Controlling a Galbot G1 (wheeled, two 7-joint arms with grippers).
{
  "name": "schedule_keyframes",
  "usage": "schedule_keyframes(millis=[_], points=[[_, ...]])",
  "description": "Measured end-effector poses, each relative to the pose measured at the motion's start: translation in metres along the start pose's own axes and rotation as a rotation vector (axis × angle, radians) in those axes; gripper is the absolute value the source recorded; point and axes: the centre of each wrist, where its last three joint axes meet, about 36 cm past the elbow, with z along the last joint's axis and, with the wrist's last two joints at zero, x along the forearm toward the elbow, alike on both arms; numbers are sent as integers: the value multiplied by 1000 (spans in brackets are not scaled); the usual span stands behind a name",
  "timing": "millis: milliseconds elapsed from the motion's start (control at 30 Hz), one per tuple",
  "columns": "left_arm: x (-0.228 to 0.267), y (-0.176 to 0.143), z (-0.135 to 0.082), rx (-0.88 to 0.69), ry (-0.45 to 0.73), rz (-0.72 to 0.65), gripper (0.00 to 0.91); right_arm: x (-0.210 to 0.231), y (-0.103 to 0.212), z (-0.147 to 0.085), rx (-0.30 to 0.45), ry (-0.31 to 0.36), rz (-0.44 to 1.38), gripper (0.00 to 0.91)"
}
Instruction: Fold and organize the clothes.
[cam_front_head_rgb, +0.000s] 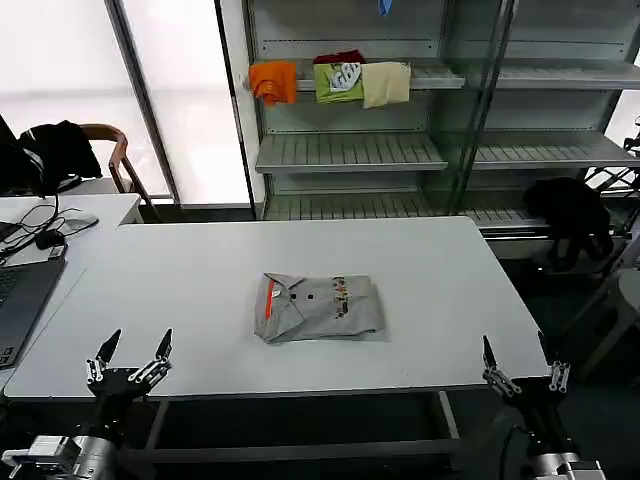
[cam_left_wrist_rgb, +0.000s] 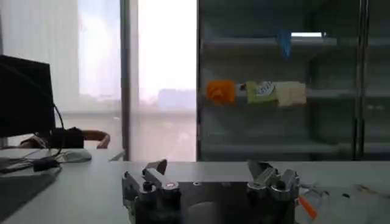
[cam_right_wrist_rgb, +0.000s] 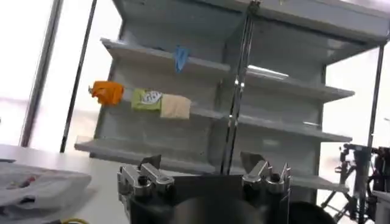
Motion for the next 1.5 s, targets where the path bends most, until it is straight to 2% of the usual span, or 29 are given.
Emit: schedule_keyframes(millis=[767, 1500], points=[[1, 9, -7, 10, -18, -25, 907, -4, 1, -2, -37, -12, 7, 907], [0, 13, 1, -6, -20, -39, 907, -4, 6, 0, -52, -12, -11, 907]])
